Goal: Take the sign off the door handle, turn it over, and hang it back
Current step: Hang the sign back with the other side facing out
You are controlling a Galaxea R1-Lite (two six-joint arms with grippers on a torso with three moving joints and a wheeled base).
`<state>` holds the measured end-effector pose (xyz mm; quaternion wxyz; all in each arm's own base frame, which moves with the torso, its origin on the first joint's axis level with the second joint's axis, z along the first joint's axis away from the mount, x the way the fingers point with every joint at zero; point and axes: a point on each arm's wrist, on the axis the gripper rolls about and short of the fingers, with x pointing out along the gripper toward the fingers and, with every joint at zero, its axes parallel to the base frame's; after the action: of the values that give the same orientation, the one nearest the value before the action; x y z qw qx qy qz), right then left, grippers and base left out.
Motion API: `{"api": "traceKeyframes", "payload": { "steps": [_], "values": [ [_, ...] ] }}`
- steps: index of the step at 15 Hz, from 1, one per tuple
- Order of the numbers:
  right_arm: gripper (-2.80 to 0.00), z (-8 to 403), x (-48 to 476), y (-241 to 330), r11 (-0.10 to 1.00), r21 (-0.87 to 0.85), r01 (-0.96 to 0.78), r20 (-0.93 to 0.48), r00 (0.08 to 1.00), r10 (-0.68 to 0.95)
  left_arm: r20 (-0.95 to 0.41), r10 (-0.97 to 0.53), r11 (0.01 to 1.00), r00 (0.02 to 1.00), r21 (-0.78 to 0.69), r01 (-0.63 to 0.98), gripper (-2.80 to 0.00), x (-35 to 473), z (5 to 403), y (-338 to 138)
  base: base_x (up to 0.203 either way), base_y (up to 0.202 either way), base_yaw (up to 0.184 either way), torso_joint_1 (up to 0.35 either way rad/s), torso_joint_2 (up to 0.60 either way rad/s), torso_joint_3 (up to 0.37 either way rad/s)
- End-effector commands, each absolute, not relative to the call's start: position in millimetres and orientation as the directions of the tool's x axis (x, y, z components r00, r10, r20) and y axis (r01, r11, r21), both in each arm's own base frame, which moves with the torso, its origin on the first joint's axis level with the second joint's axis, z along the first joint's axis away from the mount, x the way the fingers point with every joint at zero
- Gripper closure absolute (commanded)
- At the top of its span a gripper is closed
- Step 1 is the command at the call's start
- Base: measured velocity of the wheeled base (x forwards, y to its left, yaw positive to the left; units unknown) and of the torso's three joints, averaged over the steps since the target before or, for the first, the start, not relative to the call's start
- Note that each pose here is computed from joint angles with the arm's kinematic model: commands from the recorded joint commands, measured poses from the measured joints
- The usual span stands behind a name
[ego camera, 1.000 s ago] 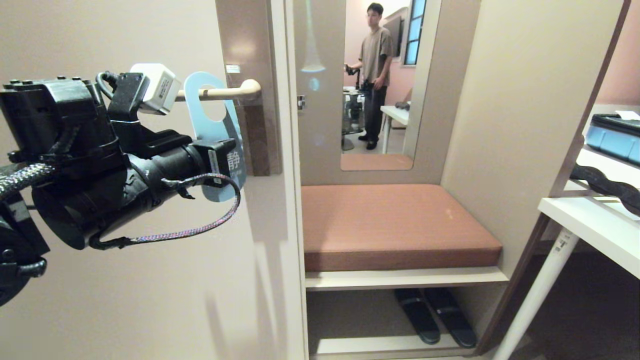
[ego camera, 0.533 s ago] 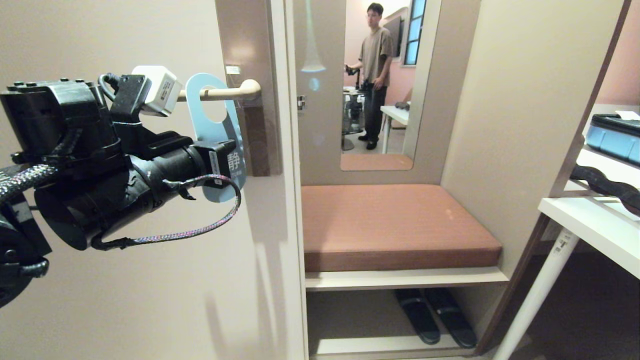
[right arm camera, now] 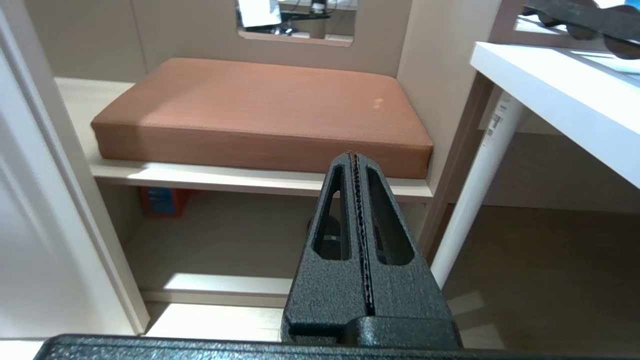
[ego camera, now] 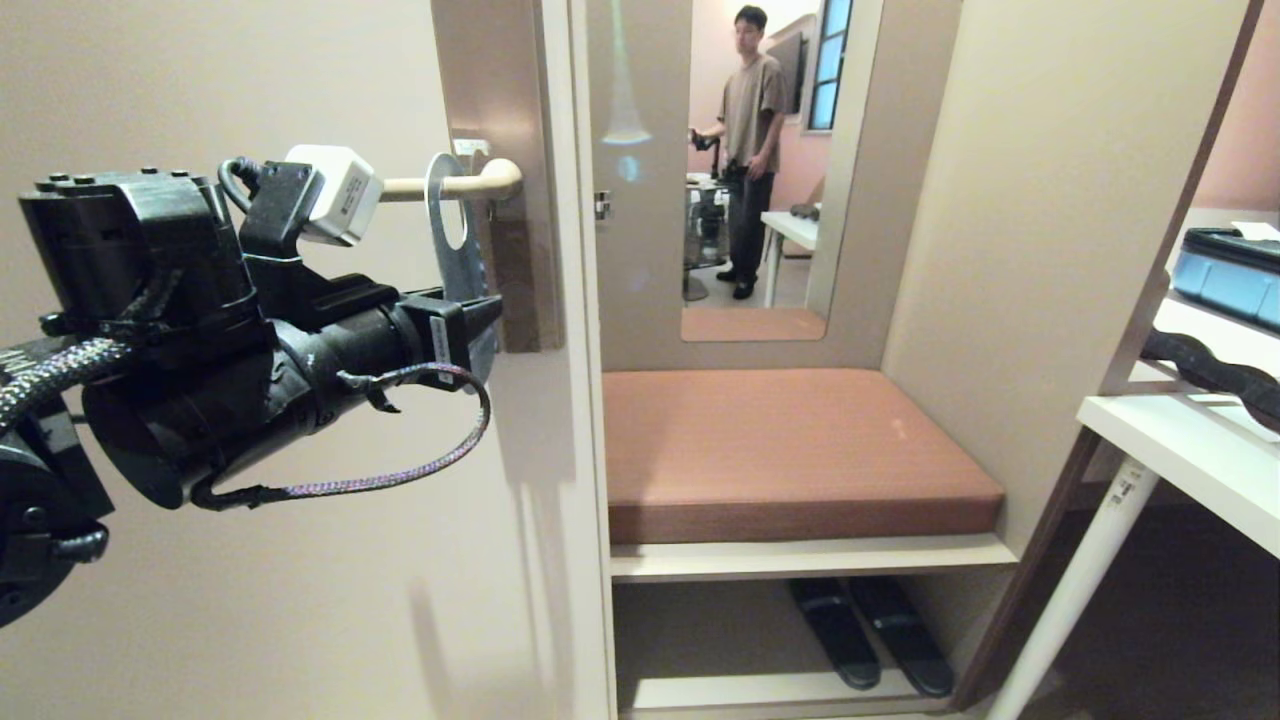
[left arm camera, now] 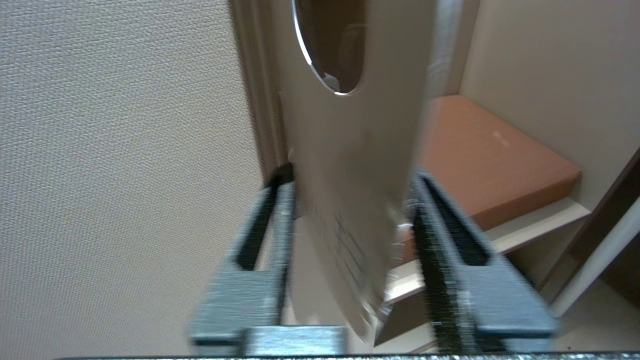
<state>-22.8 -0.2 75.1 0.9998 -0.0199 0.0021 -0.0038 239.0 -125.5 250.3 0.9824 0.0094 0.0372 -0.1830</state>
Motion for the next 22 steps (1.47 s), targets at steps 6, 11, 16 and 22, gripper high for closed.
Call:
{"api": "traceKeyframes", "payload": {
  "steps": [6,11,16,22],
  "values": [
    [0.00,75,-23,0,0.999,-0.040,0.007,-0.005,1.000,-0.008,-0.061,-0.356,0.934,0.932,-0.006,0.356,-2.80,238,253,-124,0.000,0.000,0.000,0.000,0.00,0.000],
    [0.00,75,-23,0,0.999,-0.040,0.008,-0.003,1.000,-0.008,-0.047,-0.322,0.947,0.945,-0.009,0.322,-2.80,236,257,-112,0.000,0.000,0.000,0.000,0.00,0.000],
    [0.00,75,-23,0,0.999,-0.040,0.008,-0.003,1.000,-0.008,-0.029,-0.283,0.959,0.959,-0.010,0.282,-2.80,224,260,-93,0.000,0.000,0.000,0.000,0.00,0.000],
    [0.00,75,-23,0,0.999,-0.040,0.008,-0.003,1.000,-0.008,-0.031,-0.271,0.963,0.962,-0.008,0.271,-2.80,210,257,-81,0.000,0.000,0.000,0.000,0.00,0.000]
  ]
}}
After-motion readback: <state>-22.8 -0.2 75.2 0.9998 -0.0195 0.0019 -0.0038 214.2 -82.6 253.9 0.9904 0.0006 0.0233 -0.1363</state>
